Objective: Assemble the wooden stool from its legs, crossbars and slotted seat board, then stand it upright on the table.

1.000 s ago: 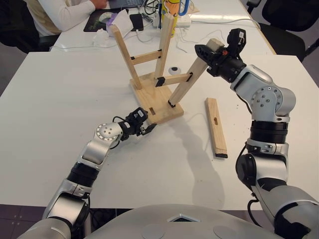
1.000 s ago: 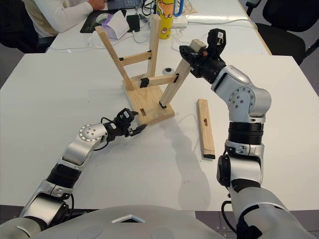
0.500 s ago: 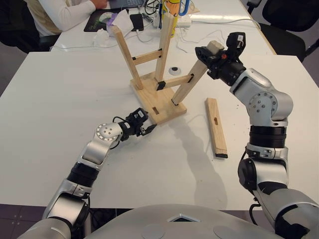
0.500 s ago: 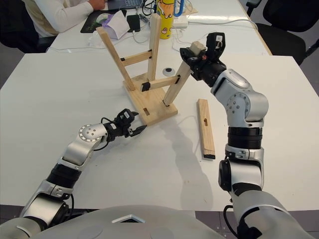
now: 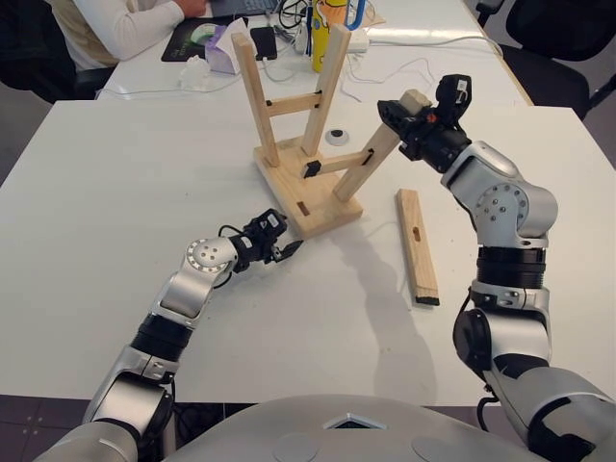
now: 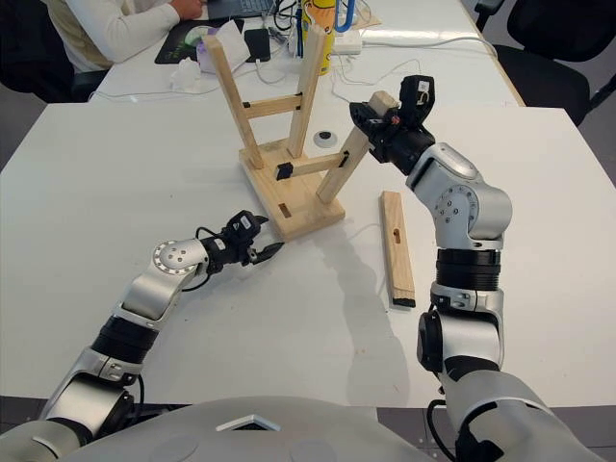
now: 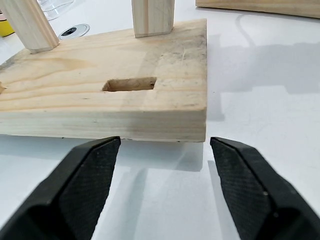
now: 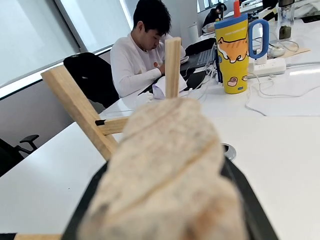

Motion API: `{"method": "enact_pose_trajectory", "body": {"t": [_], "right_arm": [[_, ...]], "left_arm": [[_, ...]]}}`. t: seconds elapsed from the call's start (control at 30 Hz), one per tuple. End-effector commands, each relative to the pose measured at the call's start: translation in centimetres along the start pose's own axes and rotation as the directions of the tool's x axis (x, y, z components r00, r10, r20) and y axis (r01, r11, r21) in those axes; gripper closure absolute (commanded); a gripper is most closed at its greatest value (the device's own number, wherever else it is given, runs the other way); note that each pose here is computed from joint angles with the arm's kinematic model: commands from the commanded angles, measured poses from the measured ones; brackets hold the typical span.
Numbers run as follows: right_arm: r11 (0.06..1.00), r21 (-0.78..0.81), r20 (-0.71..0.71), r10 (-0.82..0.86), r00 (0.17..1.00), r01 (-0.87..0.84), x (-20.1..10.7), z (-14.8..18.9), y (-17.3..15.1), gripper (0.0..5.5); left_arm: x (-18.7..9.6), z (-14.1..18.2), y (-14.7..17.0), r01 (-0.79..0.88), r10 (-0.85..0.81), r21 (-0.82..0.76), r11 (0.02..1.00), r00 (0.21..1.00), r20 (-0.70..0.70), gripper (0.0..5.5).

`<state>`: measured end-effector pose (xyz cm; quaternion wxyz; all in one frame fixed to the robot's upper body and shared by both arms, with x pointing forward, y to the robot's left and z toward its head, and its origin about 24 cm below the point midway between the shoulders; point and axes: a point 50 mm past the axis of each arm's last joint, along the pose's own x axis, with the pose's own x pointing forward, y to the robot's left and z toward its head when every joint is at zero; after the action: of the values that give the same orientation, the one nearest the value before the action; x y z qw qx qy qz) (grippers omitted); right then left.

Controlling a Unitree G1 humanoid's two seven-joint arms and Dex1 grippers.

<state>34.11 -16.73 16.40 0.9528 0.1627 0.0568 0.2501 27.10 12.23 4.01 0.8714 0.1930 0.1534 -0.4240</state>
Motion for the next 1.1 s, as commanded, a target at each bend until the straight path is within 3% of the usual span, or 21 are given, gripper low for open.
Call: {"method": "enact_pose_trajectory", "body": {"t": [0.03,0.1,0.4,0.53,0.63,0.73,0.9,1.1], "right_arm": [[0.999,0.047,0.077,0.024,0.997,-0.027,0.1,1.3,0.7,3.78],[0.998,0.044,0.121,0.04,0.992,-0.045,0.1,2.3,1.3,3.47],[0.996,0.056,0.37,0.05,0.928,-0.076,-1.1,8.1,2.0,3.47],[0.984,0.085,0.473,-0.179,0.863,0.158,-2.6,11.3,-1.6,3.47],[0.891,-0.003,0.337,-0.427,0.839,0.454,-3.0,10.1,-5.7,3.47],[0.835,-0.131,-0.001,-0.54,0.842,0.535,-3.5,4.2,-8.3,3.47],[0.885,-0.102,-0.308,-0.463,0.831,0.455,-5.1,-2.7,-6.1,3.28],[0.904,-0.099,-0.438,-0.415,0.797,0.416,-6.4,-7.1,-2.7,2.45]], "left_arm": [[0.0,0.1,0.4,-0.006,0.006,0.016,1.0,1.0,-0.002,2.16],[-0.1,0.1,0.4,-0.007,0.007,0.017,1.0,1.0,-0.003,2.16],[-0.1,-0.2,0.1,-0.007,0.007,0.017,1.0,1.0,-0.013,2.16],[-0.2,-0.3,0.0,-0.015,0.015,0.014,1.0,1.0,-0.015,2.16],[-0.3,-0.4,-0.1,-0.025,0.025,0.006,1.0,1.0,-0.015,2.16],[-0.3,-0.5,-0.2,-0.032,0.032,0.001,0.999,0.999,-0.014,2.16],[-0.4,-0.6,-0.3,-0.045,0.045,-0.004,0.999,0.999,-0.017,2.16],[-0.4,-0.6,-0.4,-0.055,0.055,-0.013,0.998,0.998,-0.014,2.16]]}}
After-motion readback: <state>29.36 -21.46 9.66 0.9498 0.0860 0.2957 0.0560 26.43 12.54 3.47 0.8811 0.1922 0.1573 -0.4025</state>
